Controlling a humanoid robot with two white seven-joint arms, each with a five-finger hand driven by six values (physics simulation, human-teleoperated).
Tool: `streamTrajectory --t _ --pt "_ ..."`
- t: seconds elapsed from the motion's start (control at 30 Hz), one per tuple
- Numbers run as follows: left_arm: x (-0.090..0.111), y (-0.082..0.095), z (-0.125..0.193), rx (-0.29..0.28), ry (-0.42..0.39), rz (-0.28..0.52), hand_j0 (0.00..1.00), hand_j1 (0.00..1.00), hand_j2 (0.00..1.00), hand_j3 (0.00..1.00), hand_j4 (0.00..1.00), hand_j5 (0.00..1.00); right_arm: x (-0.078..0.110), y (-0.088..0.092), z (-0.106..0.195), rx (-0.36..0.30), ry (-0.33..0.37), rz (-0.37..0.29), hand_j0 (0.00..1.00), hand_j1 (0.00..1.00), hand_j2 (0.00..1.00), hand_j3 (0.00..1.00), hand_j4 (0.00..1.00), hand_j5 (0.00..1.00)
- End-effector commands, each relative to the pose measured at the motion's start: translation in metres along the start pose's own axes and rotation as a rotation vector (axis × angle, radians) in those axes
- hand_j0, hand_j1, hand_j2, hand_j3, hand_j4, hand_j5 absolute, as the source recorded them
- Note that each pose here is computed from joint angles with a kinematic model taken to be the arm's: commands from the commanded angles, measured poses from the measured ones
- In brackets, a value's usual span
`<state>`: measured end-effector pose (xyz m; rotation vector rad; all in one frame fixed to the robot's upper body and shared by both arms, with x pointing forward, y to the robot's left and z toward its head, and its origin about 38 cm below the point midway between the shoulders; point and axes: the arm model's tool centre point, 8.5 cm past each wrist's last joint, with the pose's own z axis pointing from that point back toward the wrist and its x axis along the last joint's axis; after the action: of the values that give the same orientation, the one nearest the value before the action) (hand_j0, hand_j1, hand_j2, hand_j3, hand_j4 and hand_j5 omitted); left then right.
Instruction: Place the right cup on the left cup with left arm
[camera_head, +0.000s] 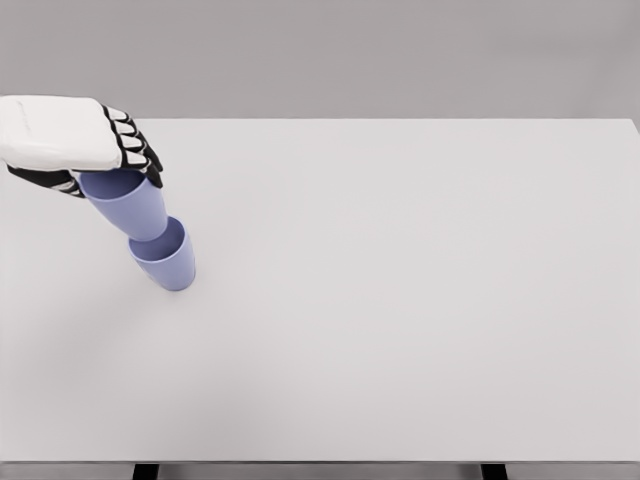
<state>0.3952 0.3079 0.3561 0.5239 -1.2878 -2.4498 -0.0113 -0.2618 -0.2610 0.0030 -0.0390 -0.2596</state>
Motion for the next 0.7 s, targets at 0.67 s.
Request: streamTrajectory --t 0.67 --pt "0.0077 -0.0012 -0.0028 0.001 -0.024 0.003 0.73 0.73 0.73 0.73 0.73 0.73 0.0 0.0 0.0 0.0 0.0 0.0 1.0 1.0 1.0 1.0 1.0 1.0"
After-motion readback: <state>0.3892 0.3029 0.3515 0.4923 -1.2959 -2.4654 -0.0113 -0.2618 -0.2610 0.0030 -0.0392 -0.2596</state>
